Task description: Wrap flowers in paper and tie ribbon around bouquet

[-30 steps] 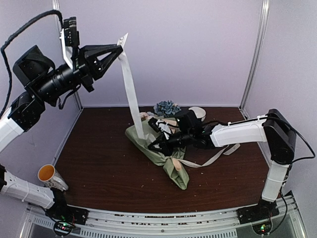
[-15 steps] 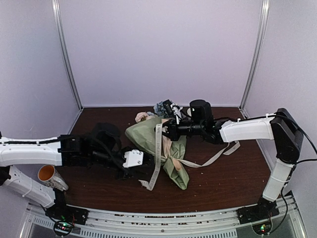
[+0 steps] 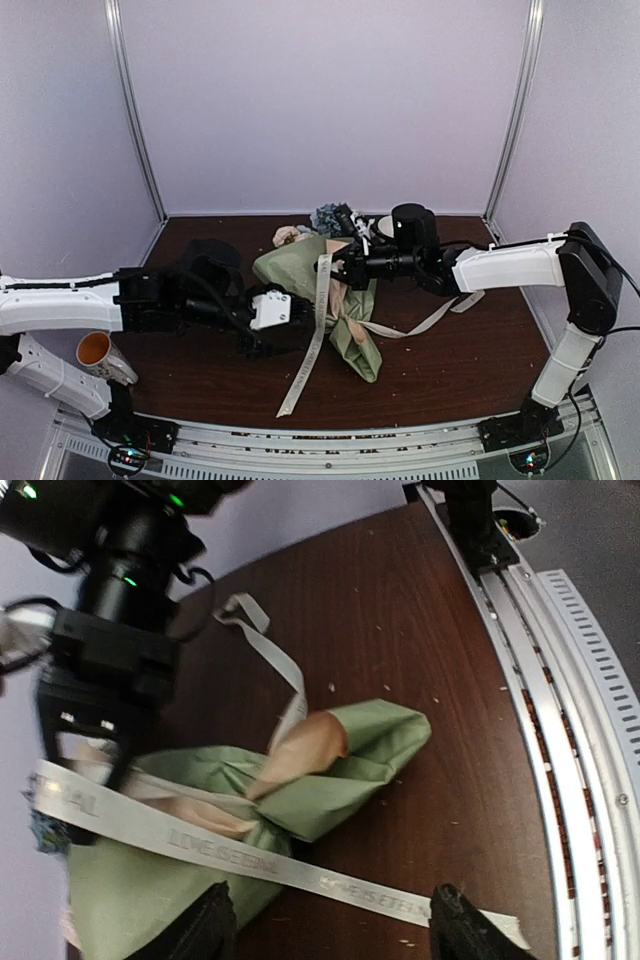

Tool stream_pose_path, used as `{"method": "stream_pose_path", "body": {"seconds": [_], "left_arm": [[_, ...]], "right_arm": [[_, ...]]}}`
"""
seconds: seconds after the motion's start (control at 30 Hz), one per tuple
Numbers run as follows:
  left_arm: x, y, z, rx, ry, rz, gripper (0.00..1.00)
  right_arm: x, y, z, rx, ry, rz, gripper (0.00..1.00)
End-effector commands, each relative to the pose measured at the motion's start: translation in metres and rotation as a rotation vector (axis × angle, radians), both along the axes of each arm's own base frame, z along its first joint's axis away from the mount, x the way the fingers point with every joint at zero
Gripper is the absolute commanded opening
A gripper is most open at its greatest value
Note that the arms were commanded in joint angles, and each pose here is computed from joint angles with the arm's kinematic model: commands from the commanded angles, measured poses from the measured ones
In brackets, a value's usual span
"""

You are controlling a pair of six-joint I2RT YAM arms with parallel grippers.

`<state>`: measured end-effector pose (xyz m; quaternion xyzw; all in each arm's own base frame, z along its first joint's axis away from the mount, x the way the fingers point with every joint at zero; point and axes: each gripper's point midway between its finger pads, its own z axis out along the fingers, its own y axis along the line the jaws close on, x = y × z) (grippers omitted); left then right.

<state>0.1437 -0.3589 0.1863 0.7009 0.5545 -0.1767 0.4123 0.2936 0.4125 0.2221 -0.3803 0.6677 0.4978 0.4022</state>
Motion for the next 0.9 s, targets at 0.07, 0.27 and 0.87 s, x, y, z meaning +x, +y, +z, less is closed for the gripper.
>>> {"method": "stream_pose_path", "body": {"seconds": [0.07, 0.27, 0.87], "left_arm": [[0.068, -0.002, 0.099, -0.388, -0.020, 0.042, 0.67], [0.109, -0.027, 0.091, -0.380, 0.096, -0.030, 0.79], [0.129, -0.033, 0.064, -0.294, 0.098, 0.032, 0.25]], "right_arm": [[-0.012, -0.005, 0.010, -0.010, -0.067, 0.041, 0.00], [-0.012, -0.004, 0.008, -0.011, -0.061, 0.043, 0.00], [-0.009, 0.001, 0.004, -0.029, -0.057, 0.059, 0.00]]}}
